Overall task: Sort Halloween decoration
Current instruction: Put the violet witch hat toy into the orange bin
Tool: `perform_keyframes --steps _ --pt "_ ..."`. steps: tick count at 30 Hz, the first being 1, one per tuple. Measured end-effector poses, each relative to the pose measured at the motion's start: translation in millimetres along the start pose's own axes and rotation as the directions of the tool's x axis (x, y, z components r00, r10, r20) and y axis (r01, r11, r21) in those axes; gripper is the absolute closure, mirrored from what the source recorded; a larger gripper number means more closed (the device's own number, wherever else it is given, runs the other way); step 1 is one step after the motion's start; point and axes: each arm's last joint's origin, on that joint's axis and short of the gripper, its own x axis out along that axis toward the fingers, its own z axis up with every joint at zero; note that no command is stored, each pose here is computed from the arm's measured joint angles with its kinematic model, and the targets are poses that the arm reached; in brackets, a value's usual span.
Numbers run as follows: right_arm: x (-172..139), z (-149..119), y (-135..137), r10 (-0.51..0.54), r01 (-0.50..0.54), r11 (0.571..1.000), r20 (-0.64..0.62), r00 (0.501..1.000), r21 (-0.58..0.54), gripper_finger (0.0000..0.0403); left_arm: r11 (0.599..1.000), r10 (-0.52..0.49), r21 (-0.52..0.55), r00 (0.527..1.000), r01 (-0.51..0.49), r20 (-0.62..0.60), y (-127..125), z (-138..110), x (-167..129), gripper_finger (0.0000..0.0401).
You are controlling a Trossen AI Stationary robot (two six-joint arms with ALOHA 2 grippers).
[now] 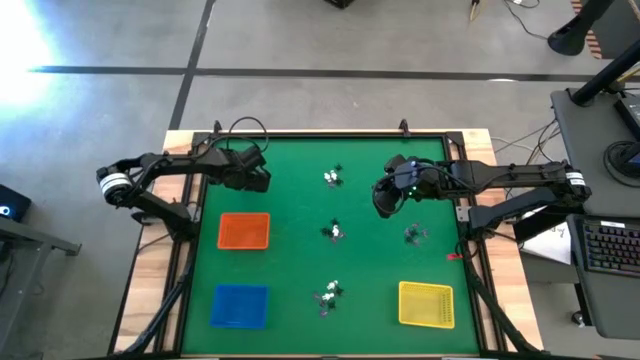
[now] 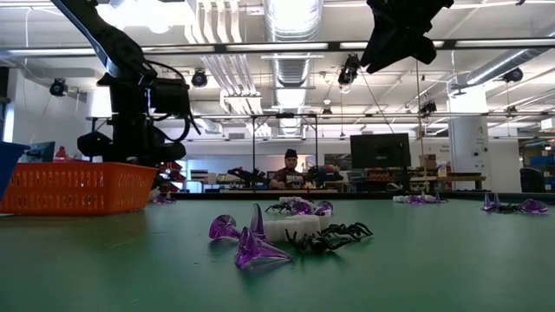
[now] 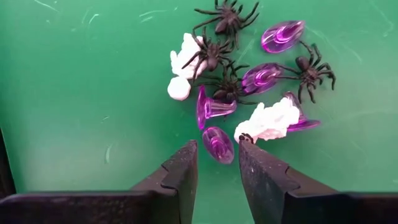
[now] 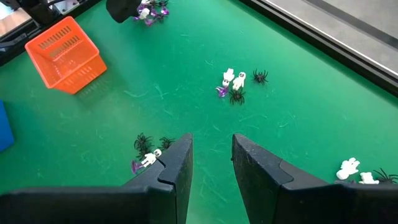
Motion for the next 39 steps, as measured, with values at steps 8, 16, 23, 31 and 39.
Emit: perform_keyframes --steps 8,16,23,31,39 --pt "0.0 0.0 0.0 0.0 0.0 1.0 0.0 1.0 0.0 0.0298 1.0 -0.001 0.001 1.0 0.001 0.003 -0.2 0.2 0.0 0.0324" --pt "0.0 0.0 0.0 0.0 0.0 1.0 0.0 1.0 -0.001 0.0298 1.0 -0.002 0.0 1.0 0.002 0.009 -0.5 0.6 0.0 0.0325" --pt "0.0 0.0 0.0 0.0 0.0 1.0 0.0 1.0 -0.001 0.0298 1.0 0.004 0.0 1.0 -0.004 0.018 -0.3 1.1 0.0 0.0325" --pt "0.0 0.0 0.0 0.0 0.0 1.0 0.0 1.0 -0.001 0.0298 1.0 0.002 0.002 1.0 -0.002 0.015 -0.3 1.0 0.0 0.0325" --pt "0.0 0.0 0.0 0.0 0.0 1.0 0.0 1.0 0.0 0.0298 1.0 -0.002 0.011 1.0 0.002 0.006 -0.3 0.5 0.0 0.0367"
